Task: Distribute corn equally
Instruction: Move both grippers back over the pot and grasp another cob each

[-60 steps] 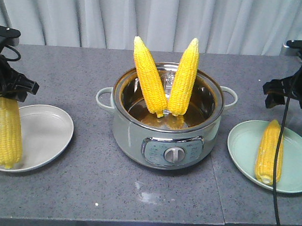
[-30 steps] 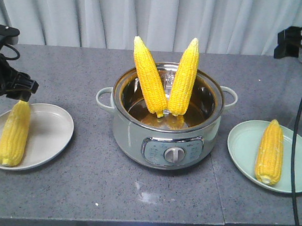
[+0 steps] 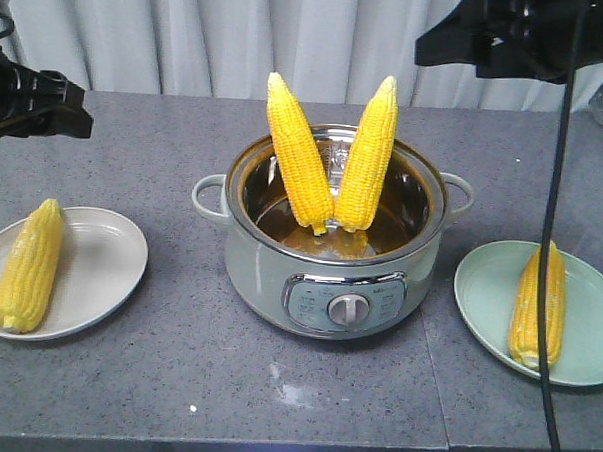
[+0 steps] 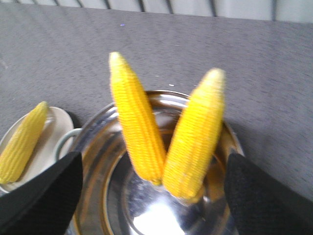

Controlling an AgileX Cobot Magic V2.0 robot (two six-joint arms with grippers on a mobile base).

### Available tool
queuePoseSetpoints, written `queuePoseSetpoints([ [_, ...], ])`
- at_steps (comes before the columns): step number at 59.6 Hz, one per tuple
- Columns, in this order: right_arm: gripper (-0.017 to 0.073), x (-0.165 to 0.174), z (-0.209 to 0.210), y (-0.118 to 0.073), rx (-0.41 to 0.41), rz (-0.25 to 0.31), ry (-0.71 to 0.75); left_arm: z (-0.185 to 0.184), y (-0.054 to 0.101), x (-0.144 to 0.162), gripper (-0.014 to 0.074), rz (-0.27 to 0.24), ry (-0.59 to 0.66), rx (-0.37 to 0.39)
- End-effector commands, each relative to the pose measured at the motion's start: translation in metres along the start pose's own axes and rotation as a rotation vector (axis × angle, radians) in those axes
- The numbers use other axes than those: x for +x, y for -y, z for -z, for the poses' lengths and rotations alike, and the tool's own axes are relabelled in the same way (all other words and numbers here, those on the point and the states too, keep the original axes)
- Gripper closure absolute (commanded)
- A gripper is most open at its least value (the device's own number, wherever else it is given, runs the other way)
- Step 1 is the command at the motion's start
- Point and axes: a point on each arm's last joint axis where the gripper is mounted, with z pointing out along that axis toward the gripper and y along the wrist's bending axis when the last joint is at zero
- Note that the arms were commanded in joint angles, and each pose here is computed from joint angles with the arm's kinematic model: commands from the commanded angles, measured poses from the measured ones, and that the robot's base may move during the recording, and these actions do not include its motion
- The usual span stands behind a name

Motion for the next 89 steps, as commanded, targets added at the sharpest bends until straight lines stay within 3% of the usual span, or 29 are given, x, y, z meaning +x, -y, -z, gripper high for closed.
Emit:
queuePoseSetpoints([
  [1, -0.0022, -0.014, 0.001, -0.013, -0.002, 0.028, 0.113, 0.025, 0.015, -0.013, 0.009, 0.013, 0.147, 0.097],
  [13, -0.0022, -0.012, -0.044, -0.002, 0.052, 0.021, 0.096, 0.026, 0.022, -0.013, 0.009, 0.01, 0.15, 0.176],
  [30, -0.0022, -0.01, -0.09, 0.024, 0.109, -0.018, 0.143, 0.026, 0.022, -0.013, 0.009, 0.009, 0.147, 0.176],
  [48, -0.0013, 0.001, -0.12, 0.037, 0.103, -0.043, 0.092, 0.026, 0.022, -0.013, 0.009, 0.01, 0.151, 0.175],
  [56, 0.0091, 0.001, -0.119, 0.037, 0.104, -0.035, 0.095, 0.026, 0.022, -0.013, 0.009, 0.01, 0.153, 0.174],
  [66, 0.0374, 0.0, -0.118, 0.036, 0.104, -0.034, 0.099, 0.026, 0.022, -0.013, 0.009, 0.01, 0.153, 0.174],
  [73, 0.0572, -0.005, -0.107, 0.031, 0.104, -0.004, 0.123, 0.026, 0.022, -0.014, 0.009, 0.01, 0.158, 0.173],
  [81, 0.0568, -0.017, -0.076, 0.016, 0.104, 0.06, 0.194, 0.026, 0.022, -0.014, 0.009, 0.011, 0.162, 0.172],
  [89, 0.0568, -0.034, -0.017, -0.003, 0.128, 0.122, 0.333, 0.026, 0.023, -0.015, 0.009, 0.025, 0.168, 0.192],
])
